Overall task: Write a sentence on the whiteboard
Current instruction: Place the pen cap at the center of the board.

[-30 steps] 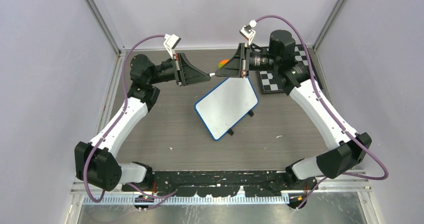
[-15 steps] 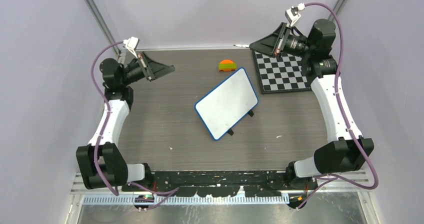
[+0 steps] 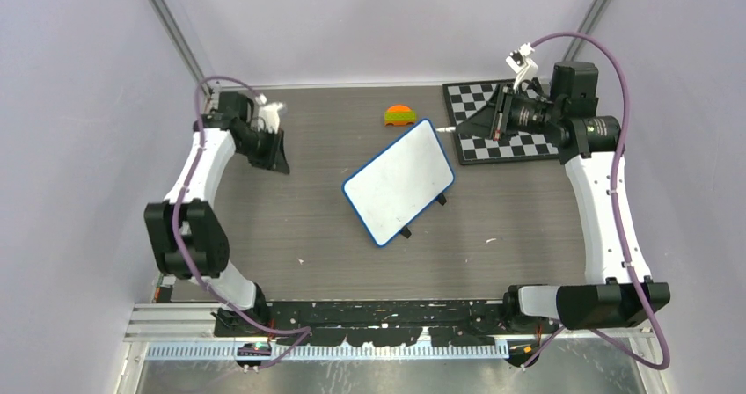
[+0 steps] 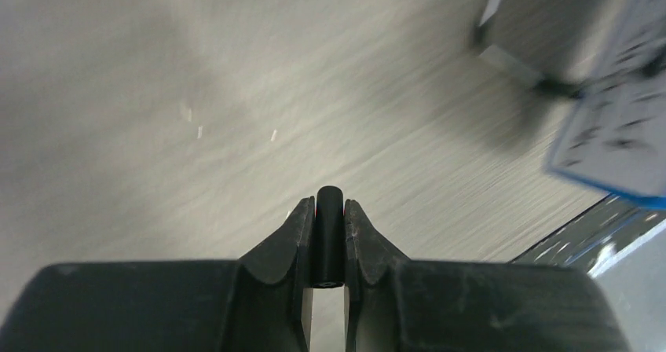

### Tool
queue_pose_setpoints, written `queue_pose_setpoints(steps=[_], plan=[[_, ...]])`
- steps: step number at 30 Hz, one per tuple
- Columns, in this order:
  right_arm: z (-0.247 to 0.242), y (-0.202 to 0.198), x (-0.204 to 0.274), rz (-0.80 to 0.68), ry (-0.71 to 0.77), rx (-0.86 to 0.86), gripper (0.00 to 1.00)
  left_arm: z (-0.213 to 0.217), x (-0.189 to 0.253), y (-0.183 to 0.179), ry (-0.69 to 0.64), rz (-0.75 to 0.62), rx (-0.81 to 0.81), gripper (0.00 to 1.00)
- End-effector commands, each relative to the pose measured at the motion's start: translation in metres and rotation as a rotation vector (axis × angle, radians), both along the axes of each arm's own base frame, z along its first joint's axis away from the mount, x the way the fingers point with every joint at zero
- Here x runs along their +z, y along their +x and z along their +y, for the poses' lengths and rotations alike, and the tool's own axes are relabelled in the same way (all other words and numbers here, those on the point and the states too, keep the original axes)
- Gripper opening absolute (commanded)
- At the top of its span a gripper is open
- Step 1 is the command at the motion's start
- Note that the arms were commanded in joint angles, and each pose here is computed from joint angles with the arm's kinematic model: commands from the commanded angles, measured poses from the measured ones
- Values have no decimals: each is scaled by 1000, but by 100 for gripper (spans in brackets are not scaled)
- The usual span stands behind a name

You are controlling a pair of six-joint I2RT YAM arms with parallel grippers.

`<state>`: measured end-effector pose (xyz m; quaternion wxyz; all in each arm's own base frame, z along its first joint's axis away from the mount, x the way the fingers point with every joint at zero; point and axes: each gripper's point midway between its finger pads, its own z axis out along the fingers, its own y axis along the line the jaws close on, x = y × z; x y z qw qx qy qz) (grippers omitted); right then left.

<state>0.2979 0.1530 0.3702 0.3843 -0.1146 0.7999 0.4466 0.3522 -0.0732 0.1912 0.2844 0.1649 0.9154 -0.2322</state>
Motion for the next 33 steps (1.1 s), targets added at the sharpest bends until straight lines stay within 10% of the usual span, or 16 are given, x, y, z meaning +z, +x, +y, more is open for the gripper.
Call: queue_pose_setpoints(steps=[1, 19, 33], plan=[[-18, -17, -25, -46, -168, -26, 0, 41, -73, -39, 297, 230, -28, 0], [-95, -4, -102, 76, -586, -310, 0, 36, -176, -37, 514, 273, -42, 0], [-94, -6, -92, 56, -595, -281, 0, 33, -177, -52, 496, 307, -56, 31]])
